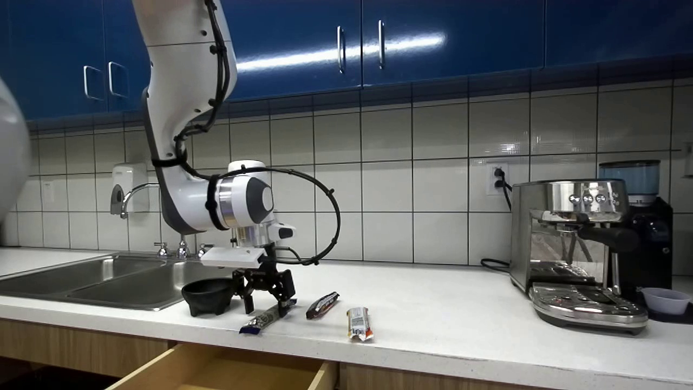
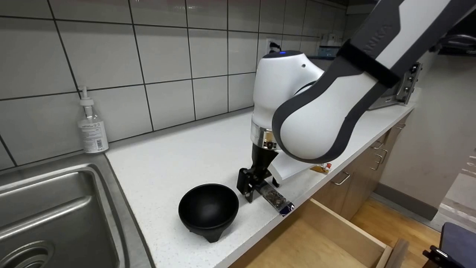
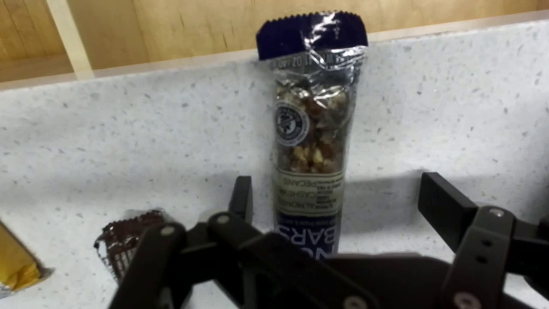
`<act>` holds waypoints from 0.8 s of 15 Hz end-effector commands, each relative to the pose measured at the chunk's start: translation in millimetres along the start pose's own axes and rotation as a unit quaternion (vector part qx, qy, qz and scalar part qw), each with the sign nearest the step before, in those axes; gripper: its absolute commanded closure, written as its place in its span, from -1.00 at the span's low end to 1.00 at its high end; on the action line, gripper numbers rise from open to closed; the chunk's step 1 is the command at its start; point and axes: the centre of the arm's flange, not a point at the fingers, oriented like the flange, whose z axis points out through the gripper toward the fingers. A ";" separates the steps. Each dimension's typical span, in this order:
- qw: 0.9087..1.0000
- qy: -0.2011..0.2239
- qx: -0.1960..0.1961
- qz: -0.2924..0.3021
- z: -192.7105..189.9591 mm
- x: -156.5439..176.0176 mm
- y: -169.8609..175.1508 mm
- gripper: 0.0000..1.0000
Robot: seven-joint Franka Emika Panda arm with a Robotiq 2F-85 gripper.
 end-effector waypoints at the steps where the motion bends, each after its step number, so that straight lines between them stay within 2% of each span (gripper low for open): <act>1: 1.000 -0.004 0.009 0.002 2.0 12.5 9.8 -1.00; 12: 1.000 -0.006 0.027 0.014 1.7 12.6 26.4 -1.00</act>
